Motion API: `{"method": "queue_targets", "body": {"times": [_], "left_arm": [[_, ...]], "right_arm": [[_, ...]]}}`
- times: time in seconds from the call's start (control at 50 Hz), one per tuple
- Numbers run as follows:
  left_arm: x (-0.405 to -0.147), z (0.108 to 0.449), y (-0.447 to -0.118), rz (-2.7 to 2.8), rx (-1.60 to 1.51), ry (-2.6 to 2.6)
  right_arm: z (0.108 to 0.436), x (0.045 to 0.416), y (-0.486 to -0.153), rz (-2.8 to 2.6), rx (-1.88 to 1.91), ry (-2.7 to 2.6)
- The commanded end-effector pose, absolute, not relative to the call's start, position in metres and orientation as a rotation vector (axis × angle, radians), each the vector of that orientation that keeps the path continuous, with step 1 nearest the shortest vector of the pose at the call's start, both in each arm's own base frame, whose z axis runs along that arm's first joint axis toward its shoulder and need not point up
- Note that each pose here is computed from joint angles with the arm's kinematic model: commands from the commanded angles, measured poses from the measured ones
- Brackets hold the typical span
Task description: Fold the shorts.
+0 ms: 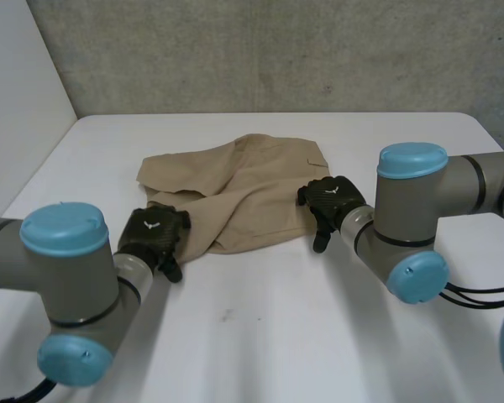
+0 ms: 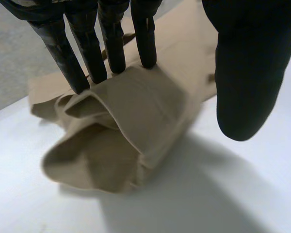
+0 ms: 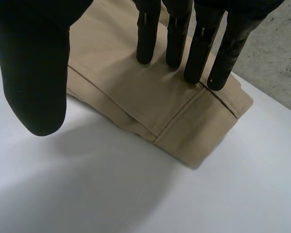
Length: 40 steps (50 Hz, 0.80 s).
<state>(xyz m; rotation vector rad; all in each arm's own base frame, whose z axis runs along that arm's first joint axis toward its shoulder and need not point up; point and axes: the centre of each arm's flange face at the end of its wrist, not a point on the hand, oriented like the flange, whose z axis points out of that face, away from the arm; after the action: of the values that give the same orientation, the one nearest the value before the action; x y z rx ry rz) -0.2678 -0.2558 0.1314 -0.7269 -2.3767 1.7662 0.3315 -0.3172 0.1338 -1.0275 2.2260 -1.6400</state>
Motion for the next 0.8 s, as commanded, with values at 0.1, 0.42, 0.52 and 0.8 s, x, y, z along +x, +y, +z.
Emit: {"method": "queue_targets", "body": {"times": [0.1,0.42,0.52,0.8], "left_arm": [[-0.258,0.119,-0.301,1.886,-0.817,-2.430],[-0.264,0.107,-0.324,2.040,-0.926,-2.362],[-0.264,0.110,-0.329,2.063,-0.908,-2.352],[-0.253,0.105,-0.342,2.067,-0.877,-2.391]], "right_arm": [[0.123,0.342,-0.342,-1.704,-1.014,2.199],[0.116,0.345,-0.360,-1.770,-0.990,2.204],[0.116,0.345,-0.364,-1.781,-0.984,2.200],[0.103,0.342,-0.371,-1.767,-0.996,2.227]]}}
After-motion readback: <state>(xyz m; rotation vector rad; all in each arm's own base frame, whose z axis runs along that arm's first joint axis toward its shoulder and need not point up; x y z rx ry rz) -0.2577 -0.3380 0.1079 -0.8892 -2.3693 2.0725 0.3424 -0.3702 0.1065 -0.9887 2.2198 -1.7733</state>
